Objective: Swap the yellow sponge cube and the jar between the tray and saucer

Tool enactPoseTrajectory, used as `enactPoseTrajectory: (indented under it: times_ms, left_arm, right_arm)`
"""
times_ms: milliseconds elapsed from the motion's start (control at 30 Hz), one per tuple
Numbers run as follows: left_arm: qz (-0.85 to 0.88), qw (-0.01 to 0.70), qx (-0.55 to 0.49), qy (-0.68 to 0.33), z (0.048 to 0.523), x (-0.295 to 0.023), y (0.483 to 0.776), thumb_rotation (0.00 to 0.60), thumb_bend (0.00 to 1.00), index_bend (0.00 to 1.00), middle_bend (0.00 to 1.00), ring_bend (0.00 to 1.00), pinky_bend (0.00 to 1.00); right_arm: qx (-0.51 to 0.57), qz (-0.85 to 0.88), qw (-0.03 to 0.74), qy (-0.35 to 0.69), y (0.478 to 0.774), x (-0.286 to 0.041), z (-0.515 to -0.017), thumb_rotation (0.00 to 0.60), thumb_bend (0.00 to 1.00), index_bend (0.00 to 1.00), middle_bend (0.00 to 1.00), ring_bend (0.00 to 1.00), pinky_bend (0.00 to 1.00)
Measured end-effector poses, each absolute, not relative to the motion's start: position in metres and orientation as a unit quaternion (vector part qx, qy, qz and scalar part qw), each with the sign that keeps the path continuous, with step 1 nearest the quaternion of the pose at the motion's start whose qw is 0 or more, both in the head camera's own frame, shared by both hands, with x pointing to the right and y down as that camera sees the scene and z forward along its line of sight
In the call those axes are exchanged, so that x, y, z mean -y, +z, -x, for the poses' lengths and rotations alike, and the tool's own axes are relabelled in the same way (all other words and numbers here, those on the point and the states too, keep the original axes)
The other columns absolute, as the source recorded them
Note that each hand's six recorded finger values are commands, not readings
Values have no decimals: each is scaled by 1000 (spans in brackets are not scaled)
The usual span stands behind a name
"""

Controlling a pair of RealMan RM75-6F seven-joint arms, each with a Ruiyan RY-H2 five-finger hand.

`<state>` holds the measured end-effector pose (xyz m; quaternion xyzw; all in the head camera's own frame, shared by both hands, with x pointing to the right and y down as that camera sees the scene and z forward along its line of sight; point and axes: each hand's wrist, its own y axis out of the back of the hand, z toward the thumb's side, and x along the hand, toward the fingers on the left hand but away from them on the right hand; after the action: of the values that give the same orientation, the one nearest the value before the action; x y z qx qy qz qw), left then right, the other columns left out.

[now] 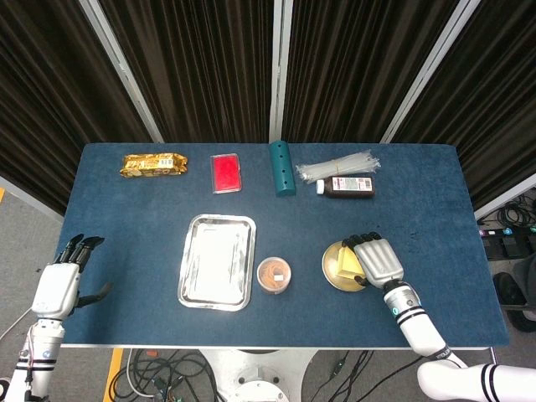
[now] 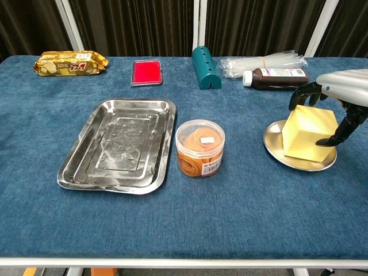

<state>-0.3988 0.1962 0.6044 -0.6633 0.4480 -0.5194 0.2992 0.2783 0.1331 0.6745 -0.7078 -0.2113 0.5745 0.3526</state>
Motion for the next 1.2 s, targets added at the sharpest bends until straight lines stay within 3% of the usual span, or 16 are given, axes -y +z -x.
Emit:
enactPoseTrajectory:
  times_ms: [100, 300, 600, 833, 1200]
  left_arm:
    - [663, 303, -445, -520, 398, -195, 604, 600, 187, 147, 134, 52, 223]
    - [669, 307, -444, -511, 391, -192, 601, 600, 187, 146, 134, 52, 222]
    - [719, 314, -403, -471, 347, -180, 608, 600, 169, 145, 134, 52, 222]
    - [786, 331, -338, -399, 266, -165, 618, 600, 154, 115, 134, 52, 221]
    - [861, 355, -231, -281, 133, -156, 629, 600, 154, 102, 130, 52, 219]
  right_arm:
    - [208, 714, 340, 576, 681, -135, -278, 600, 44, 39, 93, 21, 92]
    - [234, 718, 344, 558, 670, -130, -276, 600, 7, 0, 42, 0, 37]
    - [337, 685, 381, 522, 594, -106, -306, 600, 0, 0, 38, 0, 14]
    - [435, 644, 377, 503, 553, -89, -350, 600, 0, 0, 21, 0, 6]
    - [518, 594, 328, 520, 535, -81, -427, 600, 0, 0, 18, 0, 6]
